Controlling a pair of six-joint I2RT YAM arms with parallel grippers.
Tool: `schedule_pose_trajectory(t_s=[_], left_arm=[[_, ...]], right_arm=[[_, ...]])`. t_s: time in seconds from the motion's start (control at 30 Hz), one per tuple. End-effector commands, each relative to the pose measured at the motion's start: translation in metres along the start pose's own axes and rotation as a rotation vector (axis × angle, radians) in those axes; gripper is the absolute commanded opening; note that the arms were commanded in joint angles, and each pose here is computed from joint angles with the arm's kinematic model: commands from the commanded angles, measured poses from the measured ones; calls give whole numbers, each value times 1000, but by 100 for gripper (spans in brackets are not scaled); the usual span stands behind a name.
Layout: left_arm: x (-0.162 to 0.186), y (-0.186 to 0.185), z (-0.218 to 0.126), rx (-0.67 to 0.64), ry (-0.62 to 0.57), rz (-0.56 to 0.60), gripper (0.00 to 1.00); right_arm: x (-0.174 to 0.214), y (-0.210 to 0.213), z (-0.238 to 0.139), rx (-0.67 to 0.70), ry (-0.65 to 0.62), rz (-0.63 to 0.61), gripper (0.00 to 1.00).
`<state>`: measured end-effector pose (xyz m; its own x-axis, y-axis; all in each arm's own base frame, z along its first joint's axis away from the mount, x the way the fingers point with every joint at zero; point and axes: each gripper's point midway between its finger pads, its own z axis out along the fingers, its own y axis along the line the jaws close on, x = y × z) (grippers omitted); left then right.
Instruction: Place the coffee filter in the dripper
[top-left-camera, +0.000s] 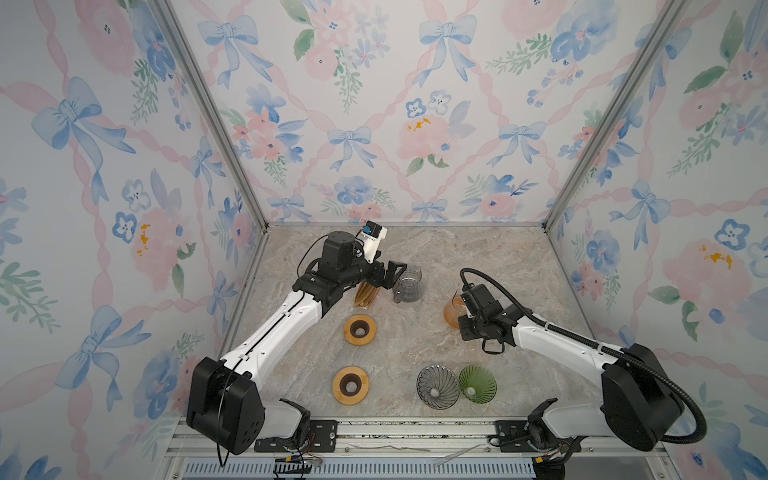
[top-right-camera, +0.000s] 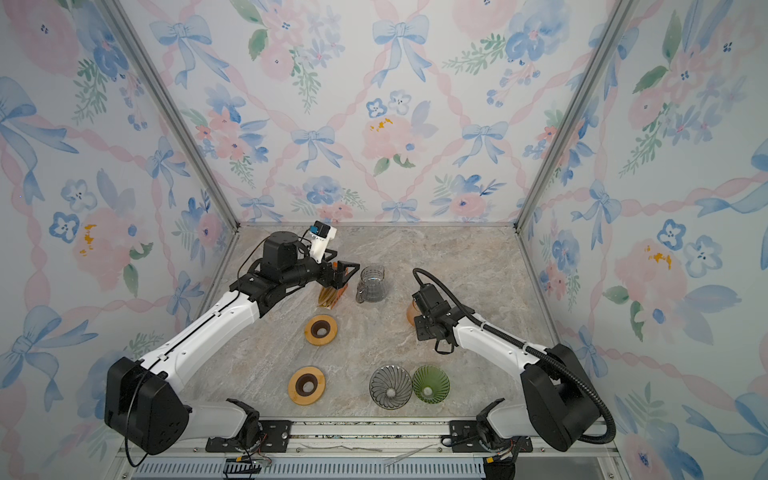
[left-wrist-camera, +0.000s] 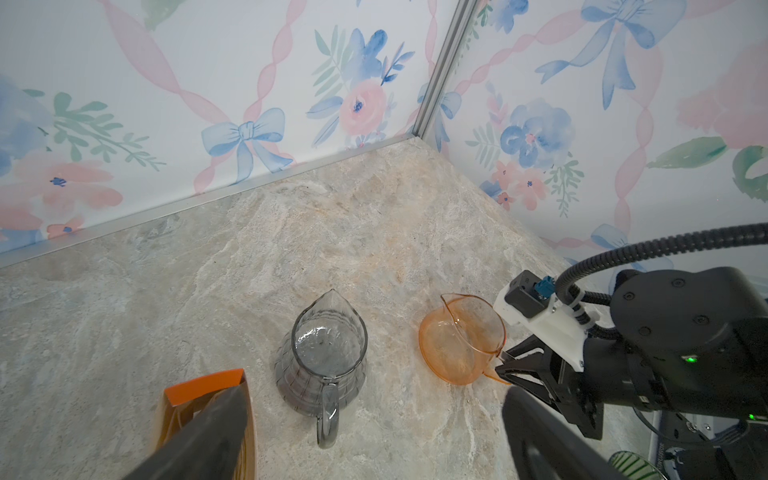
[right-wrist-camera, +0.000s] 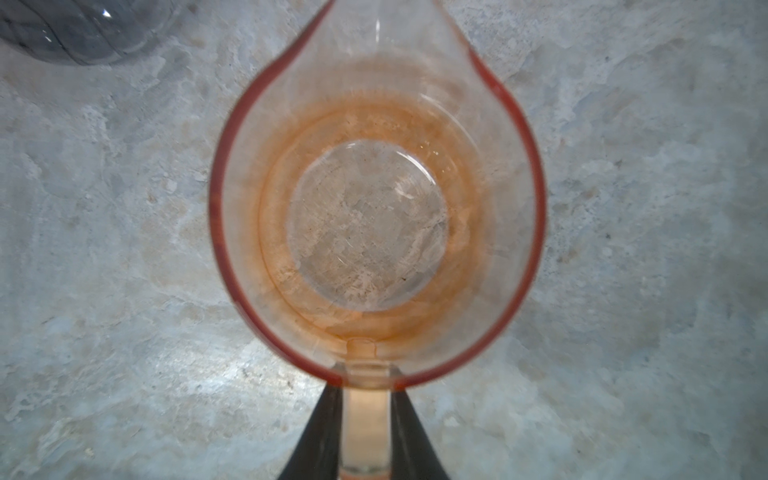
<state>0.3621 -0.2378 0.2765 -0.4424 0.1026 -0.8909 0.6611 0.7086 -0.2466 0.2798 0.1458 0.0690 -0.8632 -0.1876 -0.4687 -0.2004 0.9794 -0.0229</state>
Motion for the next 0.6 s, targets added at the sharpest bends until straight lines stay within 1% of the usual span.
schedule_pose_trajectory(t_s=[0.0,0.17,0.37,0.5,0.57], left_arm=[[-4,-4,-4,6,-16,3,98],[-4,-4,-4,4,-15,2,98],[-4,-4,-4,5,-15,1,98],[-4,-4,-4,4,-16,1,98],[-4,-4,-4,4,-15,1,98]], right_arm=[[3,2,2,7,-3,8,25],[4,0,0,13,-3,15,28],[5,0,-7,2,-14,40,38],[7,-2,-14,-9,-34,74,41],[7,-2,-19,-21,-46,89,45]])
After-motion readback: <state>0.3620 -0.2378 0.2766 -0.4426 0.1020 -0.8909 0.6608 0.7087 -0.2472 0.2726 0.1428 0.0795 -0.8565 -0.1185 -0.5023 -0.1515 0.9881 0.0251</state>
